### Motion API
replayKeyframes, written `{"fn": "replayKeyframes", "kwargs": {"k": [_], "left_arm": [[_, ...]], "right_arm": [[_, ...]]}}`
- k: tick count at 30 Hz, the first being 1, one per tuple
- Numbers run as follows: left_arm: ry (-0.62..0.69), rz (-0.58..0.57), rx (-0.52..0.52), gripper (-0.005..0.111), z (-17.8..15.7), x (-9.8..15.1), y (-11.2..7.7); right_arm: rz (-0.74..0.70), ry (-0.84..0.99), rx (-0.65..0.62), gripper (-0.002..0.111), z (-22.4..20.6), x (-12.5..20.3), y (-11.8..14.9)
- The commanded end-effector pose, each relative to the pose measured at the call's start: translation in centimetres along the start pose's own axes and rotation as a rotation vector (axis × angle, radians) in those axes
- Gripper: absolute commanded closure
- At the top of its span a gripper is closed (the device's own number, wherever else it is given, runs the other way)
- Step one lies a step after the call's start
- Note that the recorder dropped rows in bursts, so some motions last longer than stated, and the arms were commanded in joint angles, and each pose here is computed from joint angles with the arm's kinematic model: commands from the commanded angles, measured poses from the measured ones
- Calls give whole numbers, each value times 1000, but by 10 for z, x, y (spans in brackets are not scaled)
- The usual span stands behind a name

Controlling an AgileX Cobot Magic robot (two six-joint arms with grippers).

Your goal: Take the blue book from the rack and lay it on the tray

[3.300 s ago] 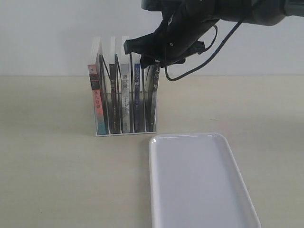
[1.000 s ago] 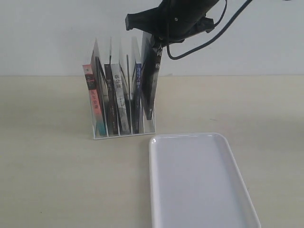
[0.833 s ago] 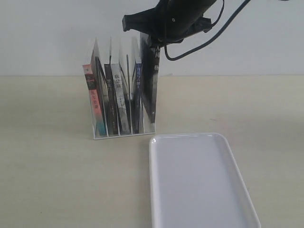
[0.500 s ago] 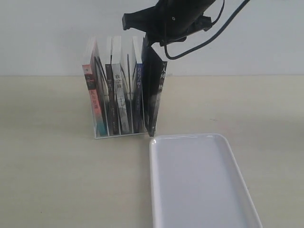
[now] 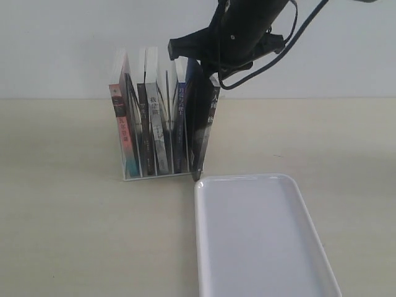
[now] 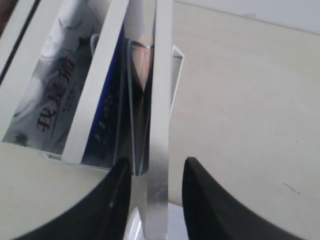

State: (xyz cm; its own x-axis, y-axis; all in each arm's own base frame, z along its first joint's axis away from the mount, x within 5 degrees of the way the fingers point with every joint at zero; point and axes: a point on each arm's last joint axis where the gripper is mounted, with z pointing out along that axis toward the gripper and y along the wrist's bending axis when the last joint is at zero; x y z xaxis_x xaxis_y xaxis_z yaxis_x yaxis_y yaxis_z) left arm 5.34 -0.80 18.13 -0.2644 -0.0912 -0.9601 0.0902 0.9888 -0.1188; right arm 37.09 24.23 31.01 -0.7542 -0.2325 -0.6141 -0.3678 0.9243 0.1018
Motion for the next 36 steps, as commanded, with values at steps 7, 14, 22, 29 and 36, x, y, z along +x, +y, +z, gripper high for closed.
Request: {"fn": "replayKeyframes", "kwargs": {"k": [7,14,22,29,36], "left_arm": [[-12,-2,-2,103,-1,-2,0],[-12,-2,-2,103,-1,-2,0],[-12,-2,-2,103,-1,-2,0],[-12,-2,-2,103,-1,-2,0],[-12,-2,-2,103,-1,-2,0]], "right_arm": [[-10,8,8,74,1,0,0],[-10,50,20,74,2,4,-1],[-8,-60,-9,74,-15,-8,1],[-71,-146,-51,74,-63,-27,21],[-184,-249,-137,74,-95,-32,81]]}}
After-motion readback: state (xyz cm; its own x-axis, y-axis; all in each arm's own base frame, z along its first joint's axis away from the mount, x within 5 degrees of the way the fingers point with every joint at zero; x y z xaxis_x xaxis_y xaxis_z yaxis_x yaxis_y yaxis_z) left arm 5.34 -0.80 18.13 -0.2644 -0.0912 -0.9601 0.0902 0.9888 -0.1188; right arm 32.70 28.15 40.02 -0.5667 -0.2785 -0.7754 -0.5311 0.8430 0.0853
